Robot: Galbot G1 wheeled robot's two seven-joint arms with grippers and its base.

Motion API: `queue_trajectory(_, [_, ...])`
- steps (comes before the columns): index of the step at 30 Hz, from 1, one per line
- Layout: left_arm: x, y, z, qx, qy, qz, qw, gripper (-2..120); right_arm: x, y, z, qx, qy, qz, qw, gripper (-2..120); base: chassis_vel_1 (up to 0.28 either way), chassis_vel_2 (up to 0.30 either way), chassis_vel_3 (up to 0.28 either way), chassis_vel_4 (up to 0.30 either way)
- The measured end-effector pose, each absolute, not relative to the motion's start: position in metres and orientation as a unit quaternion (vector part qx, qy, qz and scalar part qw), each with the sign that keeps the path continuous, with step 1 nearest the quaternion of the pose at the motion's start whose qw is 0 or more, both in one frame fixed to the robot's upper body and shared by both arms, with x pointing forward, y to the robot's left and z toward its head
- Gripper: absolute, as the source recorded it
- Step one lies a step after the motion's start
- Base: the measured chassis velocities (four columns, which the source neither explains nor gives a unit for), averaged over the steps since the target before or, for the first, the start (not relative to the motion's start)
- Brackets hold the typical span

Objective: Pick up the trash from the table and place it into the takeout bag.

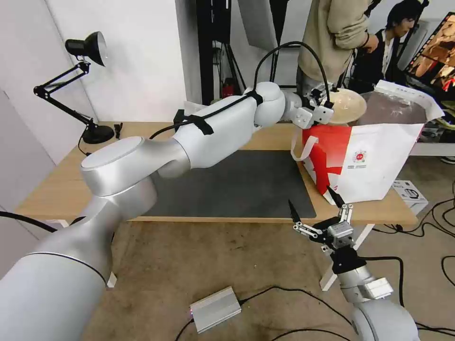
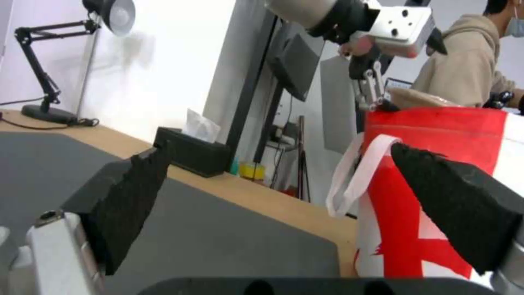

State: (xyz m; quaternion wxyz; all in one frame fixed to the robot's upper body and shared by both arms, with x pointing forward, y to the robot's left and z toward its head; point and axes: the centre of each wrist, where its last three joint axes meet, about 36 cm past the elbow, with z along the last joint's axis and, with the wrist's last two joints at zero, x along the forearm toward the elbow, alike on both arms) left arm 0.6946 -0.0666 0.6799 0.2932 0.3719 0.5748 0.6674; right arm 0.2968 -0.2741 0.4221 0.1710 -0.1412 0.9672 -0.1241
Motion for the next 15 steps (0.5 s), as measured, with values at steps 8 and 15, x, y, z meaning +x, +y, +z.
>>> queue_trajectory(8, [0.6976, -0.0631, 0.68, 0.335, 0.601, 0.649, 0.324, 100, 0.2968, -0.2741, 0.4222, -0.141, 0.967, -0.124, 0.171, 100, 0.0, 0.0, 0.0, 0.0])
queue_trajectory(15, [0.6992, -0.0609, 0.6771, 0.316, 0.614, 0.639, 0.339, 100, 0.2968, -0.2741, 0.4221, -0.141, 0.967, -0.124, 0.171, 100, 0.0, 0.0, 0.0, 0.0])
